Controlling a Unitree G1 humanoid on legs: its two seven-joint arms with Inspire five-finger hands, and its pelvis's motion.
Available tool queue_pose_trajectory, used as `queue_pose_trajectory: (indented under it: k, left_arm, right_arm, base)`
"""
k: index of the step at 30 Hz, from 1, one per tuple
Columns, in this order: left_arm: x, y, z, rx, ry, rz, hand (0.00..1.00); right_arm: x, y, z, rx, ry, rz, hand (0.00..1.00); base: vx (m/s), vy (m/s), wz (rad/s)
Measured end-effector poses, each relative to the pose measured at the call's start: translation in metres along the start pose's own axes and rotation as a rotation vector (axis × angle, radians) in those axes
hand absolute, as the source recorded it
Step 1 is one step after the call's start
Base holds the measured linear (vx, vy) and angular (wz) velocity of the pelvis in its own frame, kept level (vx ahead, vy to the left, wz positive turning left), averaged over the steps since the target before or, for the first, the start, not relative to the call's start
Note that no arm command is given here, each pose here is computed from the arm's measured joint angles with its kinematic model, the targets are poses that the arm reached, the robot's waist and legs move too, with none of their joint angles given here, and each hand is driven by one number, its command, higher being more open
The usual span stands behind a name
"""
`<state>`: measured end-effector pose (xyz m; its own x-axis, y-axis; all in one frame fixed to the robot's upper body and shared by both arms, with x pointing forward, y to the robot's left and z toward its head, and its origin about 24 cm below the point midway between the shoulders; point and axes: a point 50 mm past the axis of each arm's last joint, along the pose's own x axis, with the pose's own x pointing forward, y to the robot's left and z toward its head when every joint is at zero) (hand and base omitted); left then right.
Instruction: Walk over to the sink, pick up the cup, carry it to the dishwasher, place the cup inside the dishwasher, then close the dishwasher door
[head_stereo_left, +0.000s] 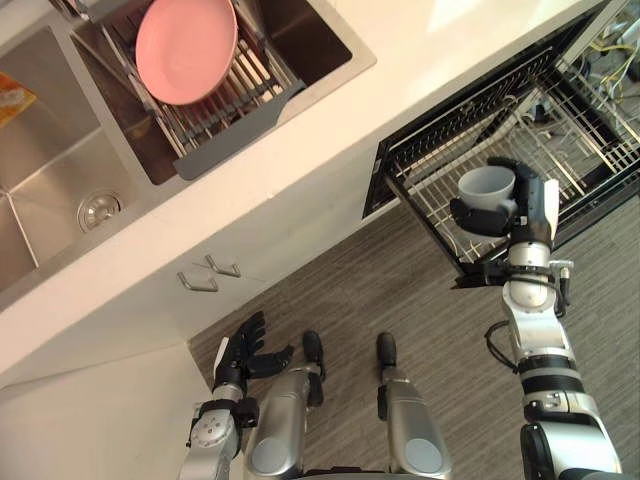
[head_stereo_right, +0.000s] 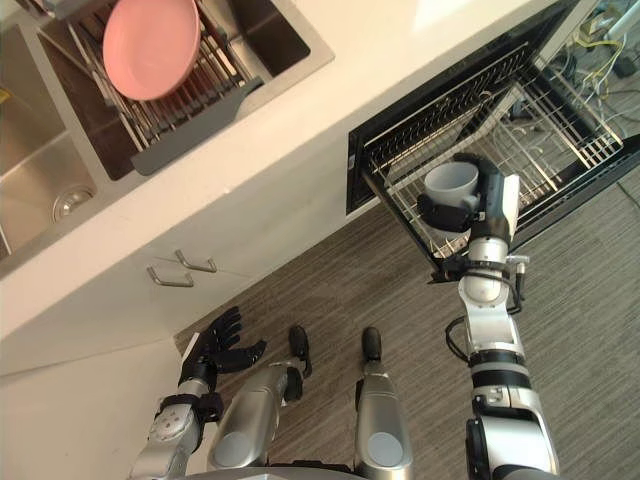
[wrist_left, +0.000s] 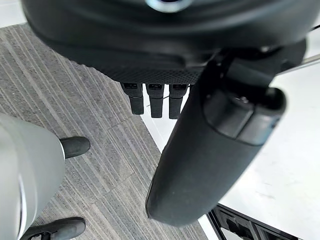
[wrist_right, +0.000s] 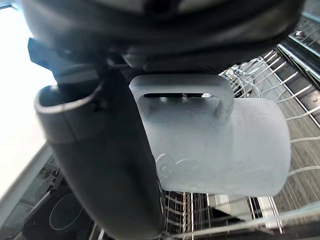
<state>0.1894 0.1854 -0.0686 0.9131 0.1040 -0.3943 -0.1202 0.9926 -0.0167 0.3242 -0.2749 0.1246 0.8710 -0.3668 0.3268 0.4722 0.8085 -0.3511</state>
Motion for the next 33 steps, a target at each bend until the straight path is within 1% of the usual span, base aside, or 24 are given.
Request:
queue_pose_trajectory:
  k: [3, 4, 12, 19, 21, 27, 33]
  left_arm:
    - [0.004, -0.001, 0.005, -0.002, -0.019, 0.010, 0.90]
    - [0.004, -0.002, 0.005, -0.003, -0.021, 0.009, 0.90]
    - [0.008, -0.011, -0.002, -0.023, 0.007, 0.012, 0.90]
    - [0.009, -0.012, 0.000, -0.024, 0.001, 0.013, 0.90]
    - [0.009, -0.012, 0.000, -0.024, 0.003, 0.013, 0.90]
    - [0.010, -0.012, -0.001, -0.004, 0.011, 0.008, 0.90]
    - [0.007, -0.004, -0.013, 0.011, 0.073, 0.036, 0.90]
  right_arm:
    - [0.007, -0.001, 0.004, 0.003, 0.001, -0.044, 0.30]
    - [0.008, -0.001, 0.003, 0.003, 0.005, -0.048, 0.90]
    - [0.016, 0.001, 0.000, 0.000, 0.049, -0.076, 0.90]
    - [0.010, 0.001, -0.001, 0.022, 0.053, -0.097, 0.90]
    - [-0.005, 0.000, 0.001, 0.053, 0.028, -0.119, 0.90]
    - [-0.032, 0.000, 0.007, 0.139, -0.009, -0.150, 0.90]
    - [-0.071, 0.005, 0.017, 0.234, -0.054, -0.130, 0.90]
  base:
    - [-0.02, -0.019, 0.04]
    - [-0.02, -0.037, 0.10]
    - [0.00, -0.020, 0.07]
    - [0.00, -0.002, 0.02]
    - [0.03, -0.010, 0.13]
    - [0.03, 0.004, 0.01]
    - [0.09, -0.008, 0.02]
